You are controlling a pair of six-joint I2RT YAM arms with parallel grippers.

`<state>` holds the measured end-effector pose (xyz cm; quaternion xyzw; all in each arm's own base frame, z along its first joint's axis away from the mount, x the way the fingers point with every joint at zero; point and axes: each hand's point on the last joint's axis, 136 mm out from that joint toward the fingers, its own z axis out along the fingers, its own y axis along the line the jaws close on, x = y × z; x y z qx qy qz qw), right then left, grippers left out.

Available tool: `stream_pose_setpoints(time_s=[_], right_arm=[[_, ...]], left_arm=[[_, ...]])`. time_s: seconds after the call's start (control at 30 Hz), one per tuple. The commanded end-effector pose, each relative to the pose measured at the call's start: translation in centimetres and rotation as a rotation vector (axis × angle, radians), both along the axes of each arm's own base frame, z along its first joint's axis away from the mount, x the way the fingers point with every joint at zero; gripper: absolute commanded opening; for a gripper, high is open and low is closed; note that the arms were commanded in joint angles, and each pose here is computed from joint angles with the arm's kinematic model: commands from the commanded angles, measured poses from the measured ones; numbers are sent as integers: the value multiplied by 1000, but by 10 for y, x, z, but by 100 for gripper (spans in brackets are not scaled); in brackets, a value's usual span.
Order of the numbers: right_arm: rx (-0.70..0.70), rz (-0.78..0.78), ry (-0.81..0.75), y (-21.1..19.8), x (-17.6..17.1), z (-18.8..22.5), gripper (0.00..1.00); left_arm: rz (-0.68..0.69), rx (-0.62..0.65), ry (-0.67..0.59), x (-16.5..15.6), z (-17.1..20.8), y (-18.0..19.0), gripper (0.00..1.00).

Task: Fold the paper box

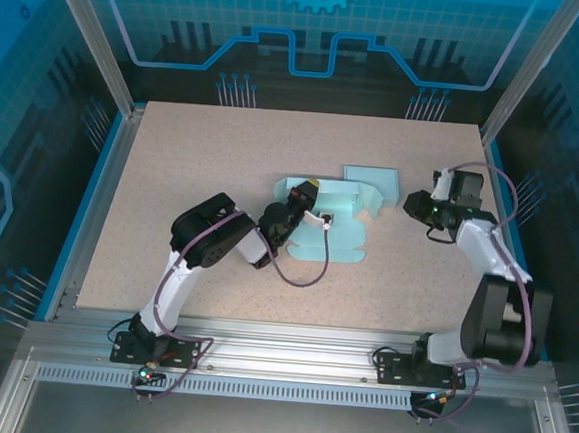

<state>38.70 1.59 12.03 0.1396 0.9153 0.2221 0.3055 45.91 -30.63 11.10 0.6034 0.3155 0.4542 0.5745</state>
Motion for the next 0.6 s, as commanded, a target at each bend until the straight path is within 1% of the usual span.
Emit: stream_pose_setpoints(time_s=[0.0, 0.13, 0.3, 0.4, 0.57], right_arm=[[103, 46, 26, 12, 21, -7, 21], [132, 76, 34, 20, 43, -20, 21], [115, 131, 47, 36, 61, -32, 22], [107, 182, 44, 52, 65, -37, 23], [89, 249, 28, 75, 59, -43, 24]], left_arm=[[-2, 128, 78, -3, -43, 0, 0], [-2, 128, 75, -3, -42, 0, 0], [-1, 137, 72, -3, -42, 0, 0], [0, 137, 69, -3, -42, 0, 0], [9, 136, 71, -1, -42, 2, 0]])
